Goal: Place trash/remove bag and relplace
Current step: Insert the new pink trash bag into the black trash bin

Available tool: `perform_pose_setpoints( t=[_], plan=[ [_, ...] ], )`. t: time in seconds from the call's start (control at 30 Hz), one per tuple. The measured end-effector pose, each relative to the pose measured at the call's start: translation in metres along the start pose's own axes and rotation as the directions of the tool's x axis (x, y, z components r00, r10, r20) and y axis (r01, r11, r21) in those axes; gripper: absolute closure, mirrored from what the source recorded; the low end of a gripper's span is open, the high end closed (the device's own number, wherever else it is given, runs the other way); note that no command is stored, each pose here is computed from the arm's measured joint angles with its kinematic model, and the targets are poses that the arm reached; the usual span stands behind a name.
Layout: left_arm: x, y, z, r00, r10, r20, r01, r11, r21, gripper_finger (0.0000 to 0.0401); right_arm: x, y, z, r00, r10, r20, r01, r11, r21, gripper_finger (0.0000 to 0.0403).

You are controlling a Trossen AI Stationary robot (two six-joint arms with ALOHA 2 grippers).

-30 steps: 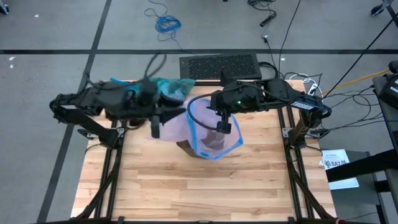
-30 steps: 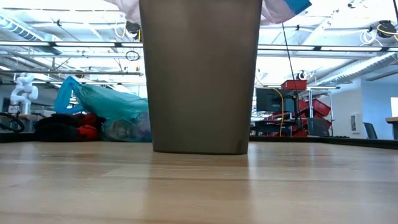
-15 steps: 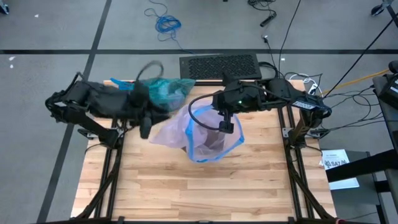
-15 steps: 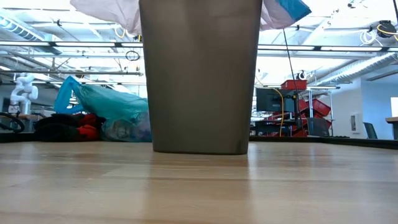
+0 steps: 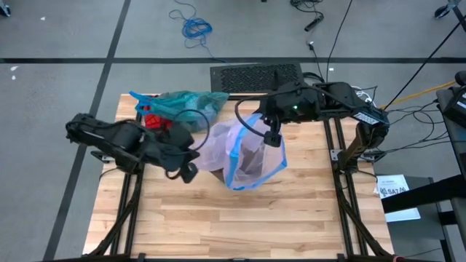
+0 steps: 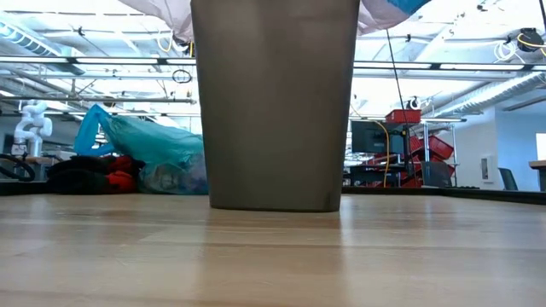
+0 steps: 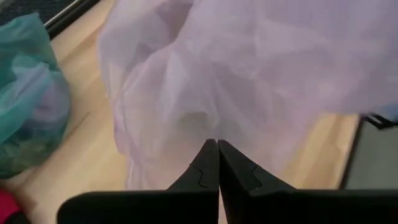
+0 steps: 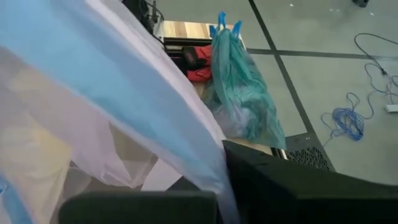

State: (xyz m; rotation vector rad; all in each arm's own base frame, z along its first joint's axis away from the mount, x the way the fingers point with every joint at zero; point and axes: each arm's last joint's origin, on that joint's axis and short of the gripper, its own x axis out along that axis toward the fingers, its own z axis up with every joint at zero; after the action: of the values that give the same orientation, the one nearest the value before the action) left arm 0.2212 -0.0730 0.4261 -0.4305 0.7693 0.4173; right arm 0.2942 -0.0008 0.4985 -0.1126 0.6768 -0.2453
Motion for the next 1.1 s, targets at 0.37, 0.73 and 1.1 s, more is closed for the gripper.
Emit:
perform_pose_setpoints(
  t=[0.37,0.73,1.1],
  plan=[
    [0.074,-0.003,0.010,0.977,-0.091,0.191,0.092,0.996,0.004,0.0400,-0.002,0.000,0.000,1.000,0.001,0.004,-0.001,1.000,-0.002,0.0403],
    [0.126,0.013,-0.002,0.965,-0.206,0.162,0.213,0.977,-0.029,0.0401,-0.002,0.001,0.001,0.999,0.049,0.014,-0.049,0.999,0.011,0.0403],
    [0.148,0.025,0.000,0.947,-0.289,0.140,0.299,0.952,-0.058,0.0401,-0.002,0.002,0.001,0.997,0.074,0.013,-0.074,0.997,0.025,0.0403]
  ],
)
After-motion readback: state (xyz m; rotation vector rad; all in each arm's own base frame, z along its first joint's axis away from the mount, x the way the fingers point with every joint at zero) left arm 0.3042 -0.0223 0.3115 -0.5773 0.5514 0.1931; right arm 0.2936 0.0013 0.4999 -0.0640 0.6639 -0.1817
